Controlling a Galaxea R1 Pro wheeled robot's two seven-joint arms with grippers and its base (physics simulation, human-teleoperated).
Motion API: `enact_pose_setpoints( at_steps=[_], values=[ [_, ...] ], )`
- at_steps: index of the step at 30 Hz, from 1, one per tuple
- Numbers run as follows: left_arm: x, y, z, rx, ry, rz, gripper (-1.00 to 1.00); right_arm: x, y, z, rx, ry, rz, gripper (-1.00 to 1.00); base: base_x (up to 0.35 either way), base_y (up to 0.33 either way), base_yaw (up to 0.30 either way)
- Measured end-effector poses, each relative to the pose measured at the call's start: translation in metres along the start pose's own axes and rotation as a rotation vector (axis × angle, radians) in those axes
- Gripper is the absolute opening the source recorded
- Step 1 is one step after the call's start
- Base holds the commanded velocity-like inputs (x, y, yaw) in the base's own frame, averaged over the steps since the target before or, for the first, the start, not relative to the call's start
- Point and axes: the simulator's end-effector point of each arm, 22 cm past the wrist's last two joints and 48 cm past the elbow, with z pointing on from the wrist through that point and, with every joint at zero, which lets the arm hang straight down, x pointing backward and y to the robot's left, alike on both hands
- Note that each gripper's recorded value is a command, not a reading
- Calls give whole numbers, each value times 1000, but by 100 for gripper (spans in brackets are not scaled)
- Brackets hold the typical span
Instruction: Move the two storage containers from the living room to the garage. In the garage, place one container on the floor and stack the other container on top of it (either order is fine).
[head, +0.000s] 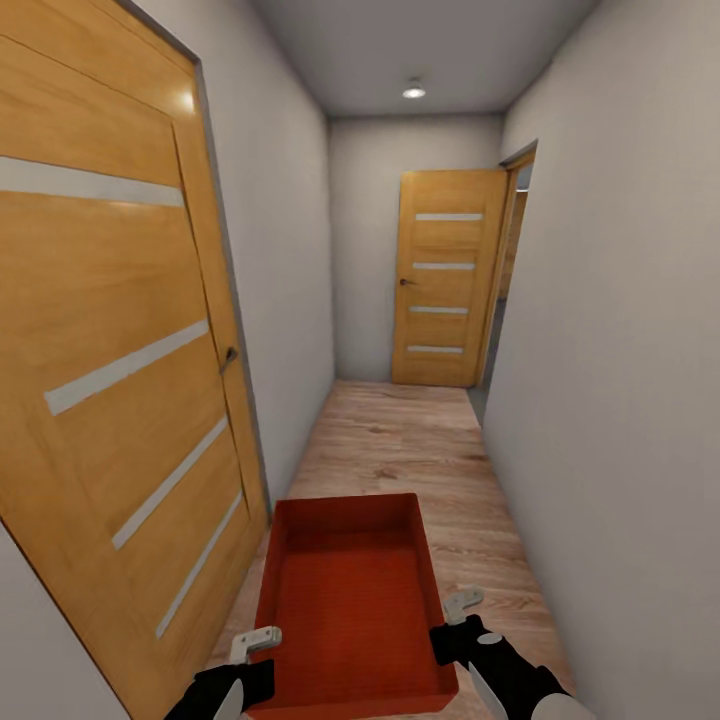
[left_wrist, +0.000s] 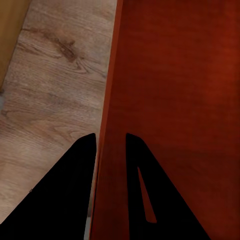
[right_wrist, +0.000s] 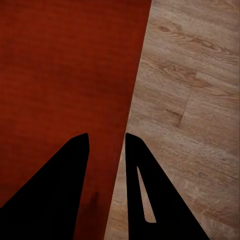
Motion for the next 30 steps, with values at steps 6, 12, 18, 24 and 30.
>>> enact_pose_setpoints(
  at_steps=[6,12,18,24,30],
  values=[
    [0,0,0,0,0,0,-100,0,0,0,0,0,0,-100,323,0,-151],
    [0,0,0,0,0,0,-100,0,0,0,0,0,0,-100,323,0,-269],
    [0,0,0,0,0,0,-100,0,0,0,0,0,0,-100,323,0,-204],
    [0,0,0,0,-1,0,-100,0,0,0,0,-1,0,-100,323,0,-21],
    [0,0,0,0,0,0,-100,0,0,0,0,0,0,-100,323,0,50]
  ],
)
